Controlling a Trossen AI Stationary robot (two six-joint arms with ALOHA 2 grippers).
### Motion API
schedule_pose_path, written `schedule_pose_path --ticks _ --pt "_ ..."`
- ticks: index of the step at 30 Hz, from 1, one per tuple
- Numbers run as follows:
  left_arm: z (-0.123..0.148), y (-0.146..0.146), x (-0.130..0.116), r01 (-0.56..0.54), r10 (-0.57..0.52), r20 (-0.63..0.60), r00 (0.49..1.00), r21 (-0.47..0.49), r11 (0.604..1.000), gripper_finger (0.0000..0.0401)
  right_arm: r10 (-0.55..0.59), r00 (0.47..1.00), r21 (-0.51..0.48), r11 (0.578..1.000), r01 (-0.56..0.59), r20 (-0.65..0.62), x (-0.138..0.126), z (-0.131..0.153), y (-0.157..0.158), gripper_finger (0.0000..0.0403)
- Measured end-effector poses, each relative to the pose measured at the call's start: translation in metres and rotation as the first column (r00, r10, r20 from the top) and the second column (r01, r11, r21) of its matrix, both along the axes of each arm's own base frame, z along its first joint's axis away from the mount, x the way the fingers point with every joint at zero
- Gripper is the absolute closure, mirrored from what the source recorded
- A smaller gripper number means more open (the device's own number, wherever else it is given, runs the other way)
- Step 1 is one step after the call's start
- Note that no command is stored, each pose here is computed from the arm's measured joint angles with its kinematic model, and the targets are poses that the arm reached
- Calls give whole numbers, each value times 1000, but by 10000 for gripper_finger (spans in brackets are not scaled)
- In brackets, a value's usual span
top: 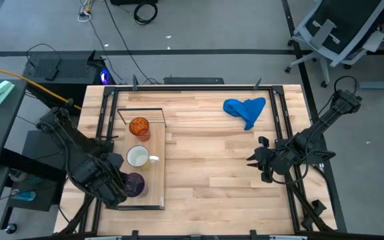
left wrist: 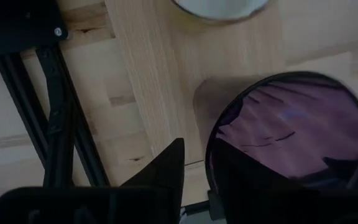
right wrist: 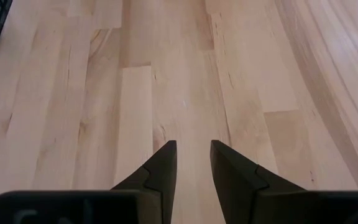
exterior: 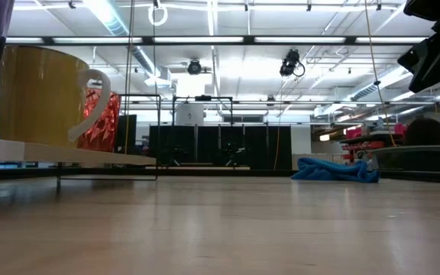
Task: Stack small to large cups/mugs on shelf
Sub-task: Put the violet cup on the shelf, then return to Home Position
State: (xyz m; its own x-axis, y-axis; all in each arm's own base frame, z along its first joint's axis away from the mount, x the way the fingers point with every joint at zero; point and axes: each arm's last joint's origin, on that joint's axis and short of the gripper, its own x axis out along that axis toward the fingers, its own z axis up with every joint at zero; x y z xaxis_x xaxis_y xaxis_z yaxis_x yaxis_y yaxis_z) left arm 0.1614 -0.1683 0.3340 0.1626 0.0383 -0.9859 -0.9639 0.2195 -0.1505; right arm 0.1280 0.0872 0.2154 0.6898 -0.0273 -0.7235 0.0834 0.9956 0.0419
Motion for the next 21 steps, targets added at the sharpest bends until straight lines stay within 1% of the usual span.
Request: schedule_pose_path --ticks 8,10,12,14,16,18,21 --pt "20 21 -18 -25 25 94 995 -3 1000 311 -6 1000 5 1000 6 0 0 0 0 298" --pt "25 28 -24 -26 24 137 990 17 1000 309 -14 1000 14 1000 14 0 0 0 0 298" --pt "31 36 -29 -29 17 206 978 53 998 307 -19 1000 18 1000 19 1 0 0 0 298" --pt "37 44 -32 -10 -29 302 953 126 992 308 -19 1000 18 1000 19 0 0 0 0 298" --pt "43 51 -34 14 -106 382 918 235 972 312 -19 1000 18 1000 19 1 0 0 0 298" --pt "47 56 -35 56 -209 413 886 352 934 316 -19 1000 18 1000 19 1 0 0 0 298" --pt "50 60 -35 129 -357 388 850 503 855 322 -20 1000 18 1000 20 1 0 0 0 298"
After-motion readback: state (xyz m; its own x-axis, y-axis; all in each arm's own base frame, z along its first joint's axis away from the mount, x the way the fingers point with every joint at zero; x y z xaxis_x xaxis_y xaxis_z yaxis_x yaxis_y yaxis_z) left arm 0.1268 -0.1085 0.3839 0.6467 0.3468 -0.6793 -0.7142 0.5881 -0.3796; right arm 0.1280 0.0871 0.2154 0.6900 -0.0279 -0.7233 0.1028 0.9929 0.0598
